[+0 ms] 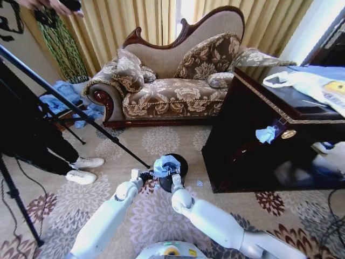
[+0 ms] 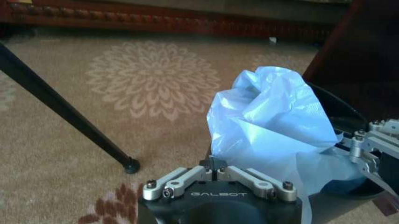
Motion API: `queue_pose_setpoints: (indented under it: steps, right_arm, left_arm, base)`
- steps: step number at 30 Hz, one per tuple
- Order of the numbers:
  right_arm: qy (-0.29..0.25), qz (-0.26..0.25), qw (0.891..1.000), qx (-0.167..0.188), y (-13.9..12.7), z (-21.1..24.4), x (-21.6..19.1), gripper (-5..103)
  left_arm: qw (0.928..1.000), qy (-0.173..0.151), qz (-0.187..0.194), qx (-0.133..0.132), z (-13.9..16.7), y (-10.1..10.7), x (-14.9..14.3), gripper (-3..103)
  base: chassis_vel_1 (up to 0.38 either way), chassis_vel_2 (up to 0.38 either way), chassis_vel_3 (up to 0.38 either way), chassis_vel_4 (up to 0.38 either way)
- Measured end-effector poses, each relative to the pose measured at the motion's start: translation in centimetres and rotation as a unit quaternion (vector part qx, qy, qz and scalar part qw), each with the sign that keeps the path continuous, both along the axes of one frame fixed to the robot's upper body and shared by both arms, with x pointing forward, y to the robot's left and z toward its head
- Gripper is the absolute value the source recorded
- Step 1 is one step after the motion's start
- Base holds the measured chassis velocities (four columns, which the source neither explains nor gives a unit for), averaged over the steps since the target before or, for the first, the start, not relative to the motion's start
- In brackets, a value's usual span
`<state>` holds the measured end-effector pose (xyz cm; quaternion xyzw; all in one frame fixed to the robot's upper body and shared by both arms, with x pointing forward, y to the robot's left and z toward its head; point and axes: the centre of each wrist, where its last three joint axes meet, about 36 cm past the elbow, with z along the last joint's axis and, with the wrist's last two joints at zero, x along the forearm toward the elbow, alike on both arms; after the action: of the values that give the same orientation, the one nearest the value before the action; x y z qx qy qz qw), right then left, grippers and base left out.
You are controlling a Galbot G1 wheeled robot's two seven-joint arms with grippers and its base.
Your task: Place a garbage bag over the trash bin.
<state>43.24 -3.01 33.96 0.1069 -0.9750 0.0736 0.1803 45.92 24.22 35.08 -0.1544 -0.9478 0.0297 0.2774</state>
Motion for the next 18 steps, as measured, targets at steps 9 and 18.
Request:
queue_pose_setpoints:
  steps: [9,18]
  right_arm:
    - [0.004,0.002,1.000,0.003,0.23,-0.04,-0.60,0]
    - [-0.004,-0.004,1.000,0.004,0.41,-0.06,-0.15,0]
  left_arm:
    - [1.0000,-0.002,0.001,-0.002,0.07,-0.10,0.09,0]
    - [1.0000,-0.001,0.003,-0.001,-0.10,0.03,0.02,0]
  base:
    - [0.000,0.000,0.000,0.000]
    - [0.000,0.000,0.000,0.000]
